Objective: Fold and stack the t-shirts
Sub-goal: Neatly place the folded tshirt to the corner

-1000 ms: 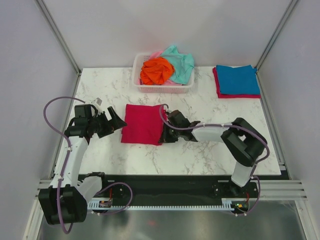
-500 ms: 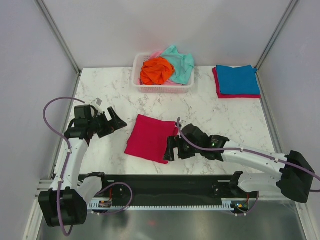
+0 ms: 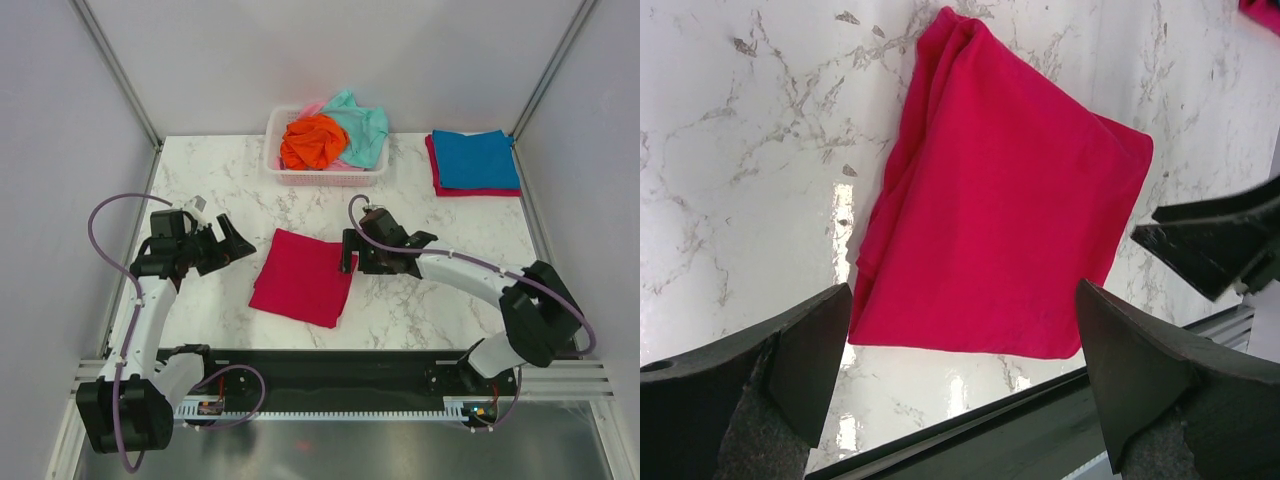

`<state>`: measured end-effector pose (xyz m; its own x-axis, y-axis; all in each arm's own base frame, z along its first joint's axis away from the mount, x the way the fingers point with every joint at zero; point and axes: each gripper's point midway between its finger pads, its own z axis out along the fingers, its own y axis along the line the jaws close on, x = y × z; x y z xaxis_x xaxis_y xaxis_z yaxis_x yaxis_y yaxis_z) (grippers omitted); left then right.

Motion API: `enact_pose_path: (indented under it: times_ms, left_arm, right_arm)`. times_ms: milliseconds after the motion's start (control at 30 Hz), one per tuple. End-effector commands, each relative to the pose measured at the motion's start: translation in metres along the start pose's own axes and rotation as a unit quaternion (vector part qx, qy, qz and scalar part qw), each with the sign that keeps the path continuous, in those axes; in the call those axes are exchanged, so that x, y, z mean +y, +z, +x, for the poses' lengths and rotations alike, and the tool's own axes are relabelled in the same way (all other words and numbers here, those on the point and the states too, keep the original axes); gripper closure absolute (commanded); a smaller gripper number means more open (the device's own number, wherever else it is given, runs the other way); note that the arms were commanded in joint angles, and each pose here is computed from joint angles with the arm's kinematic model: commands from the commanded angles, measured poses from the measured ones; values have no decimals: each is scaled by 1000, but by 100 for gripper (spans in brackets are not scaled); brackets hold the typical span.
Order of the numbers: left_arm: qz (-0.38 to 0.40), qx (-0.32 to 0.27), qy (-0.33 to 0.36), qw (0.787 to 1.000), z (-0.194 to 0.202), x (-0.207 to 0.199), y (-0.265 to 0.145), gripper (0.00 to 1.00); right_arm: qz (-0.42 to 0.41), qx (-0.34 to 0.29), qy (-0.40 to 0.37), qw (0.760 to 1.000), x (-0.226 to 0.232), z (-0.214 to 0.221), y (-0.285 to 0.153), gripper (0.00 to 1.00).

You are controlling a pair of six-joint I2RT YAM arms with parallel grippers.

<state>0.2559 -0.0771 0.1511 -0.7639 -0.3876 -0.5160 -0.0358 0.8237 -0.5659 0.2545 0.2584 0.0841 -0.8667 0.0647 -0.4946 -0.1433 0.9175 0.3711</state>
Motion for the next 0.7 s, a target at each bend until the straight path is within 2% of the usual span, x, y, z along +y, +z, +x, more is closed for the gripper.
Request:
enact_pose_path:
  times_ms: [0, 333, 500, 667]
  left_arm:
    - [13, -15, 33, 999, -6, -5, 0, 1]
    - [17, -11, 33, 999, -5, -6, 1, 0]
    - [19, -9, 33, 999, -4, -7, 2, 0]
    - [21, -5, 33, 999, -3, -7, 3, 0]
  right_arm:
    - [-14, -14, -7, 1000, 7, -24, 21, 2]
    - [-48, 20, 29, 998, 2, -6, 81, 2]
    - [-62, 16, 58, 996, -7, 4, 86, 2]
    - [-67, 17, 78, 995, -20, 14, 83, 6]
